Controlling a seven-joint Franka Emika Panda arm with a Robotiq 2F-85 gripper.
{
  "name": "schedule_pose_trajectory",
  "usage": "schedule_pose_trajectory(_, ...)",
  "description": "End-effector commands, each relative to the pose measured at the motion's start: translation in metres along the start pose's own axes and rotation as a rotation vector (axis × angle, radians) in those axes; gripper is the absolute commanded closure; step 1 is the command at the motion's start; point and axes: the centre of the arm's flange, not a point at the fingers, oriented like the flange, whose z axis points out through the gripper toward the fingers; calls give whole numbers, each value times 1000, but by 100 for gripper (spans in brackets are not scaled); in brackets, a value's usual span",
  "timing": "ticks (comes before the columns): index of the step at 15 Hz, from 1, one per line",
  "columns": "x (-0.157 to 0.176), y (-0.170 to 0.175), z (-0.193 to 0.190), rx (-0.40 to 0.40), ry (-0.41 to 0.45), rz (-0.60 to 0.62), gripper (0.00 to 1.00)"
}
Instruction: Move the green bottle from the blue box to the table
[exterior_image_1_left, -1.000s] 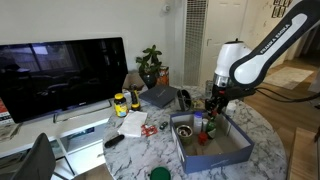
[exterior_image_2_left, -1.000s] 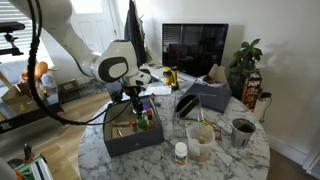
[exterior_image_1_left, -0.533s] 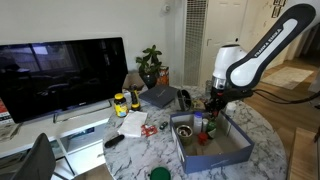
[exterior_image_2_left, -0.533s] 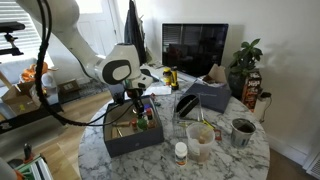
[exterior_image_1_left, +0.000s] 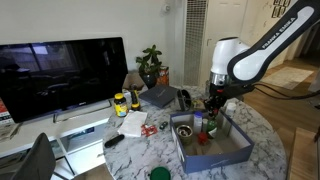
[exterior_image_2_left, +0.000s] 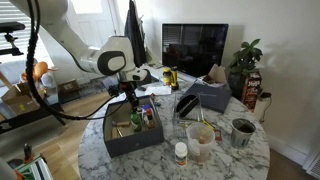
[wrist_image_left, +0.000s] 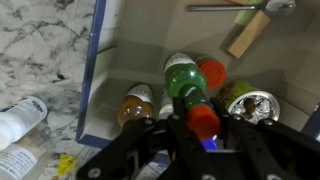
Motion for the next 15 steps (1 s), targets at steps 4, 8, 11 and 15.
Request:
schedule_pose_trajectory(4,5,-10,-134,-31,27,-124,92)
schedule_pose_trajectory(8,57,-33,-195,-1,160,-166,92)
schedule_pose_trajectory(11,104,-41,-202,2,237,-151,92)
schedule_pose_trajectory(15,155,-42,-164,-50,207,-118,92)
